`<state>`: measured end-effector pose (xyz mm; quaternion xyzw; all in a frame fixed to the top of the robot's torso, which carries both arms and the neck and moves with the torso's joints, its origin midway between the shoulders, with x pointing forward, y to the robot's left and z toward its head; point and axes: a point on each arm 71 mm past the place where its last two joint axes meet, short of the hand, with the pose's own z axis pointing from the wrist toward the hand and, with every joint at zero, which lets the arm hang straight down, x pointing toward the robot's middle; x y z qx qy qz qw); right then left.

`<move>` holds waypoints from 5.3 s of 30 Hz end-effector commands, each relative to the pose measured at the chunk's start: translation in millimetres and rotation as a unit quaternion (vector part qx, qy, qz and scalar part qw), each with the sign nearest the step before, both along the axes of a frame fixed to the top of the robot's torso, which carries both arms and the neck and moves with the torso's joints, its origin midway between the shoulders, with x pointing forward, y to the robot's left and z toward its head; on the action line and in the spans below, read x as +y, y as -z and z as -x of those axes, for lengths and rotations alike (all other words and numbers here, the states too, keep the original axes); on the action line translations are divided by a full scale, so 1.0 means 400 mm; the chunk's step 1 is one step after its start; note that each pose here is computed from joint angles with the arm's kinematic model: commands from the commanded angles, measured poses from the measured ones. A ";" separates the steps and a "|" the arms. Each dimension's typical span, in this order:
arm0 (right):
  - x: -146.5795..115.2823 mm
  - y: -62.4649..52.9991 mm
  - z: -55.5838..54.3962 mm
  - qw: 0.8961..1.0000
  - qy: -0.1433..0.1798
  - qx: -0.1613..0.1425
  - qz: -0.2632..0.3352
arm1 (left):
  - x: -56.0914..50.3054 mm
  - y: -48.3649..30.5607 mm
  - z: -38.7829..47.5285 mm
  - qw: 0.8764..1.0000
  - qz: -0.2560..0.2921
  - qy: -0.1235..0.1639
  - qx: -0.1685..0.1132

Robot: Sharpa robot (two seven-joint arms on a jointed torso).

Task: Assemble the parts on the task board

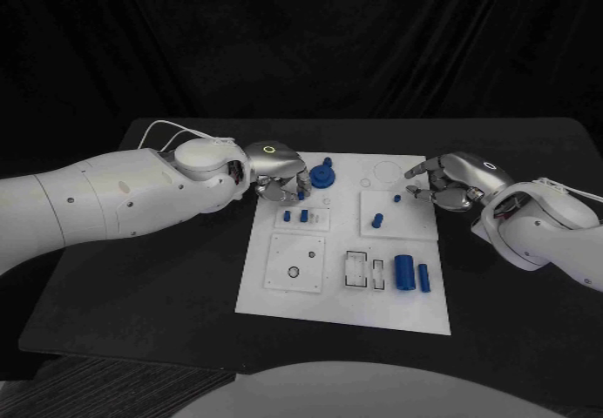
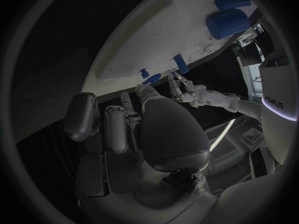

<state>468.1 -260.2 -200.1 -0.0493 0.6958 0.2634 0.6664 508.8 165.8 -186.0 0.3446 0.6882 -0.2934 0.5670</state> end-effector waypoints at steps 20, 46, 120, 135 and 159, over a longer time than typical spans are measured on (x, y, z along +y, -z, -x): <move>-0.011 -0.025 0.014 0.998 -0.011 -0.059 -0.028 | 0.055 0.007 -0.023 0.999 0.002 -0.047 -0.019; -0.022 -0.310 -0.015 0.985 0.024 -0.164 0.054 | 0.292 -0.079 0.024 0.772 0.548 -0.125 0.298; 0.104 0.057 -0.028 0.975 -0.116 -0.024 0.190 | 0.237 0.058 0.082 0.597 0.673 -0.079 0.429; 0.107 0.082 -0.034 0.974 -0.119 -0.022 0.190 | 0.233 0.065 0.081 0.595 0.668 -0.081 0.439; 0.107 0.120 -0.039 0.972 -0.122 -0.002 0.200 | 0.232 0.073 0.079 0.594 0.661 -0.087 0.449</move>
